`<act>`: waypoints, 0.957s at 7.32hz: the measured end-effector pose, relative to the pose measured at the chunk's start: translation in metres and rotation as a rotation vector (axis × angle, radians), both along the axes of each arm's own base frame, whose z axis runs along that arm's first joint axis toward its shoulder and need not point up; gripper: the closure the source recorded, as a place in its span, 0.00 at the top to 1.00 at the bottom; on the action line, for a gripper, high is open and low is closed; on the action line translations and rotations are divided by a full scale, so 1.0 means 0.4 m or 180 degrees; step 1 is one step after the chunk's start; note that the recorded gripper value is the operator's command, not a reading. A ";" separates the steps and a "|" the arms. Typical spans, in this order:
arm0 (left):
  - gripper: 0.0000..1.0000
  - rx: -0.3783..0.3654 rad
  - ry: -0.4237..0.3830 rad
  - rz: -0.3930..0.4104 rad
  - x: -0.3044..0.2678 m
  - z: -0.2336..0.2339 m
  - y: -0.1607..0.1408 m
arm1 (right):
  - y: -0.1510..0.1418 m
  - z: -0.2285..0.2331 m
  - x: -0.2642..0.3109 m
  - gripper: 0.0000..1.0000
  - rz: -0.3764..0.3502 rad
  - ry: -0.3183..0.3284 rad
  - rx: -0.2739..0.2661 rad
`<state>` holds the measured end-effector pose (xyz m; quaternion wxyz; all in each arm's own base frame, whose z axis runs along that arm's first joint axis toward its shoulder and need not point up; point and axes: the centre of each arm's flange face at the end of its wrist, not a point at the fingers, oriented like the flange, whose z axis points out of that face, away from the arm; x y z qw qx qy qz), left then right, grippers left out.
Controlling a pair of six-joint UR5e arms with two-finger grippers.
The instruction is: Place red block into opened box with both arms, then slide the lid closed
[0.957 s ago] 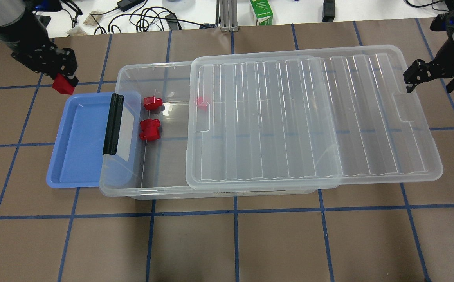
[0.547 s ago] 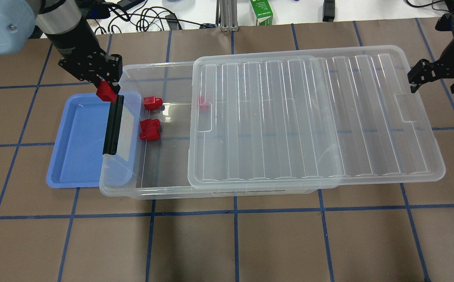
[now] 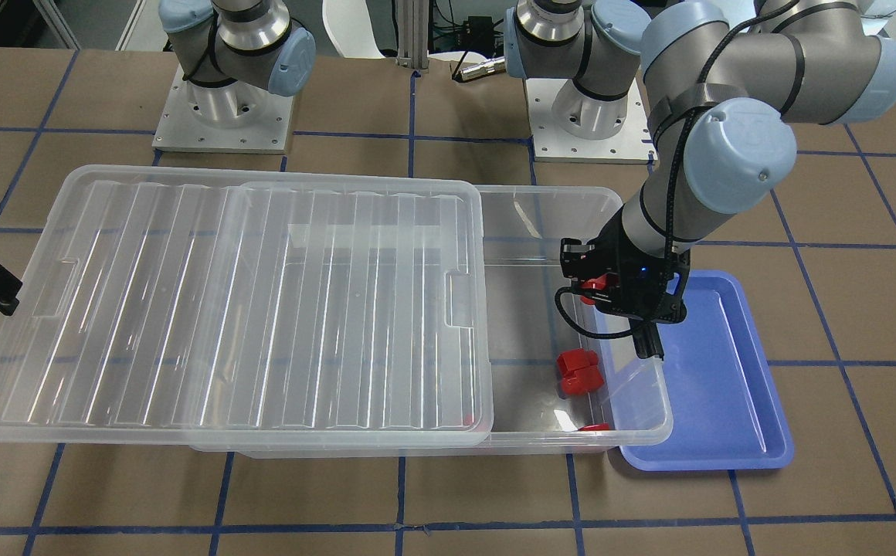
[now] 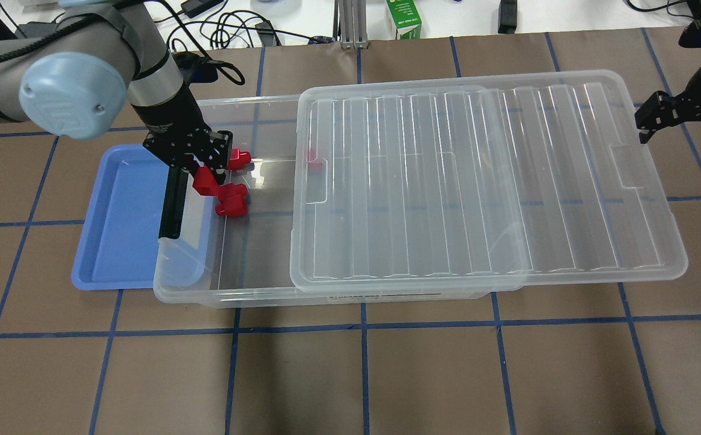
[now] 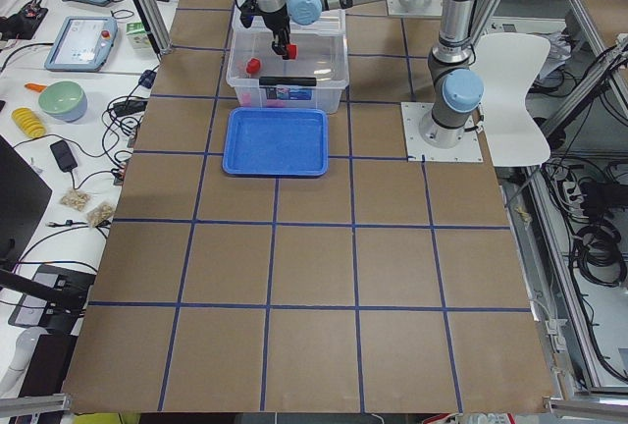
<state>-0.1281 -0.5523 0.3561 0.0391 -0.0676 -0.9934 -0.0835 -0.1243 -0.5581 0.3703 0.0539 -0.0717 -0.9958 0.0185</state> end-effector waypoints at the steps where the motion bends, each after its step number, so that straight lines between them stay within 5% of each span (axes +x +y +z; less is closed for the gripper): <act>1: 0.00 -0.0005 -0.0003 0.0010 -0.011 -0.037 0.008 | 0.001 0.008 -0.001 1.00 -0.0003 0.0005 -0.0019; 4: 0.00 -0.0002 0.0029 0.0032 -0.050 -0.123 0.003 | 0.005 0.115 0.015 1.00 0.0011 0.0010 -0.0113; 7: 0.00 0.0065 0.0147 0.0069 -0.068 -0.205 -0.027 | 0.063 0.343 0.101 1.00 0.0097 -0.0105 0.0039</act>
